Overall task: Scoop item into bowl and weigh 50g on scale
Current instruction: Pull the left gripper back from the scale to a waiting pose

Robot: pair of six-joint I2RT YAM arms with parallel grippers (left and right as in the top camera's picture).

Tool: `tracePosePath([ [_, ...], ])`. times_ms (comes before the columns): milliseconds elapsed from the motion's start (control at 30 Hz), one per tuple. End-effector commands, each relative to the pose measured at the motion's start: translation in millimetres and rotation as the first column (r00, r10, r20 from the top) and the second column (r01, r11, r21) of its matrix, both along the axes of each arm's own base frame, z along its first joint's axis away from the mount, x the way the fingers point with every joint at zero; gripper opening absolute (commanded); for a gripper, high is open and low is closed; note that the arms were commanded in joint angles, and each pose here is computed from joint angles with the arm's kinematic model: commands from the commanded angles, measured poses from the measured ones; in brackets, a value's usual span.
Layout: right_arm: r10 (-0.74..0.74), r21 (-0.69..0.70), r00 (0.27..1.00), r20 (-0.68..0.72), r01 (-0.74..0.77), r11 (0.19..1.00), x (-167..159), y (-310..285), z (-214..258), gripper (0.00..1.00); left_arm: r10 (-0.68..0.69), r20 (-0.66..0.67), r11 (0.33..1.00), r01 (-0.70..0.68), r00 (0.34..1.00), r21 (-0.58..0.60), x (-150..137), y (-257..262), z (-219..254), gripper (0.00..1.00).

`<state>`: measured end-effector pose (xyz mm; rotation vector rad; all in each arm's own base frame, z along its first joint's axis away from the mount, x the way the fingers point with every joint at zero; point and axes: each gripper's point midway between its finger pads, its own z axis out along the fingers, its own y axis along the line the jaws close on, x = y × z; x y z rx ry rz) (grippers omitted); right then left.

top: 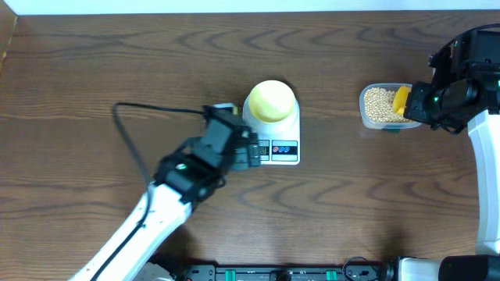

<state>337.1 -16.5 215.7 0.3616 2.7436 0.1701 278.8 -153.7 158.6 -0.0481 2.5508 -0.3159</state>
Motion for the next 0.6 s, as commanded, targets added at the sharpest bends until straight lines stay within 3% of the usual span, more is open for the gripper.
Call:
tracePosePath([
  [0, -0.001, 0.013, 1.0, 0.022, 0.001, 1.0, 1.4, 0.4, 7.8, 0.01, -0.212, -0.039, 0.975, 0.209, 0.976, -0.077, -20.9, -10.9, 6.8, 0.98],
  [200, 0.006, 0.027, 1.0, 0.024, -0.006, 1.0, 1.6, 3.2, 8.1, 0.01, -0.226, -0.114, 0.973, 0.22, 0.967, -0.067, -36.2, -3.5, -2.4, 0.98],
  [567, -0.011, -0.016, 0.999, 0.049, 0.012, 1.0, 7.8, -5.0, 10.2, 0.01, -0.135, -0.07, 0.988, 0.14, 0.988, 0.07, -21.1, 20.6, -4.4, 0.98],
])
